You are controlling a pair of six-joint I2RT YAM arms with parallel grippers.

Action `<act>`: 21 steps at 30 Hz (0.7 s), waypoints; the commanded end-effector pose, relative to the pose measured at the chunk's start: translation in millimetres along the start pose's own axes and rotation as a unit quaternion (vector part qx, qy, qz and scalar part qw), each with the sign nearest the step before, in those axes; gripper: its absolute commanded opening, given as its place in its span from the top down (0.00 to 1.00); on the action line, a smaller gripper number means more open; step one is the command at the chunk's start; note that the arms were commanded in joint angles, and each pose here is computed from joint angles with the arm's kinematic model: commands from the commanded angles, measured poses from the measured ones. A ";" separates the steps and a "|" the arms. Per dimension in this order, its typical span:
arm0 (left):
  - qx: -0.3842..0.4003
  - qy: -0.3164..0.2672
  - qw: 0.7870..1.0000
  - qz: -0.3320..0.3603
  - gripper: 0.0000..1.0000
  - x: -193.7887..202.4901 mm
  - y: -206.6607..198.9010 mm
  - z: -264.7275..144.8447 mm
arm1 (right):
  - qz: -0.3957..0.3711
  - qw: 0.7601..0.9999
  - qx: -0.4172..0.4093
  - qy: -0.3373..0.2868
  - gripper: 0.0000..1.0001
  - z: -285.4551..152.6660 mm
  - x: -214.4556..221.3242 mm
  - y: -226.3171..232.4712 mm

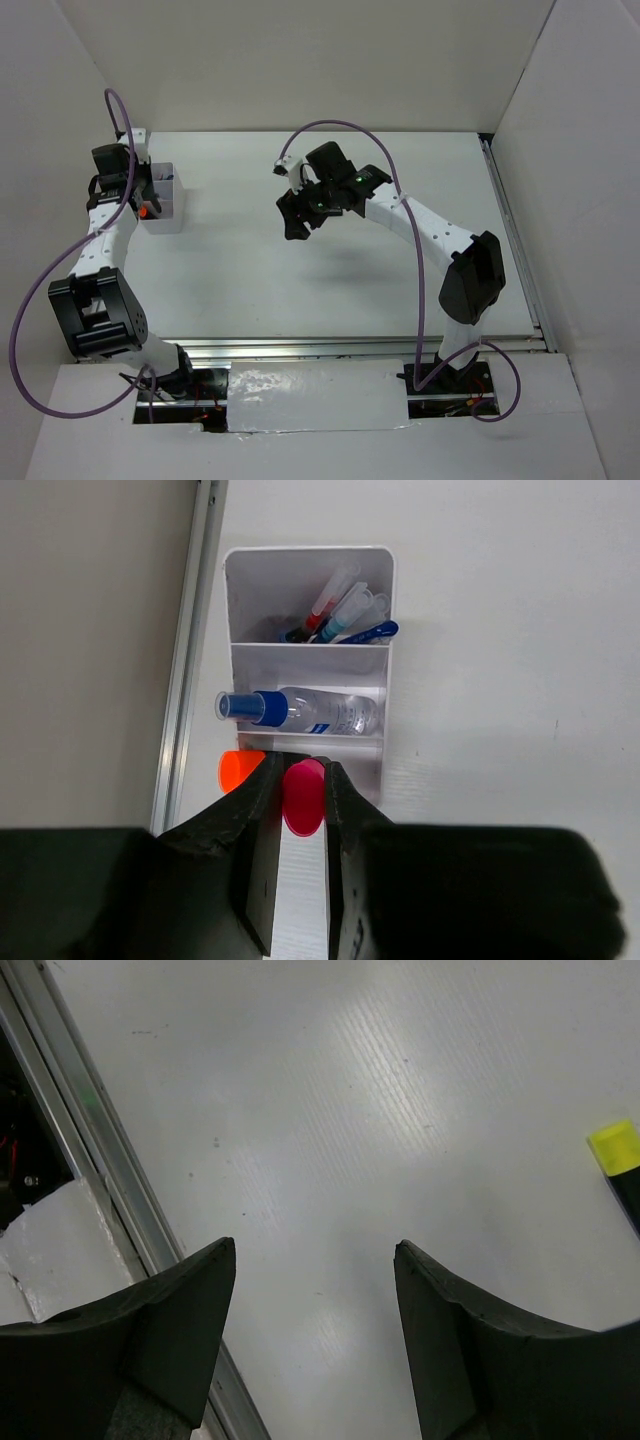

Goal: Sort the stationery into containers
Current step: Place the stationery into the container

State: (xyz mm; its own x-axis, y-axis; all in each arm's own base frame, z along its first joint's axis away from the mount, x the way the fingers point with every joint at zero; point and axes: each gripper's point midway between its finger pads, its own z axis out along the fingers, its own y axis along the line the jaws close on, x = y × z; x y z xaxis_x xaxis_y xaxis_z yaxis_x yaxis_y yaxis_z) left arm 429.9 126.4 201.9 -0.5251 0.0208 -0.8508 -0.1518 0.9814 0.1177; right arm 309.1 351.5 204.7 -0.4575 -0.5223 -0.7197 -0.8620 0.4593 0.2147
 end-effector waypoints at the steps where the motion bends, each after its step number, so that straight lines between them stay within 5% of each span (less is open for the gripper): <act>1: -0.015 -0.027 1.000 -0.002 0.96 -9.7 8.6 9.4 | -0.011 0.999 -0.006 -0.034 0.29 -12.6 -19.6 4.4; 21: 0.001 0.002 1.000 0.003 0.86 19.2 14.5 31.7 | -0.008 1.000 -0.013 -0.026 0.29 -8.2 -18.5 4.7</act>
State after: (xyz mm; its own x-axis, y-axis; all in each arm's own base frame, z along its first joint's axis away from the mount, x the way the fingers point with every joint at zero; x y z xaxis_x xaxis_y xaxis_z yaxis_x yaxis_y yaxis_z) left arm 436.9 142.2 170.4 -0.5567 0.0003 -0.8307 -0.1628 0.9806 0.1095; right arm 306.6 353.0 205.6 -0.4575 -0.5212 -0.7204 -0.8655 0.4468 0.2265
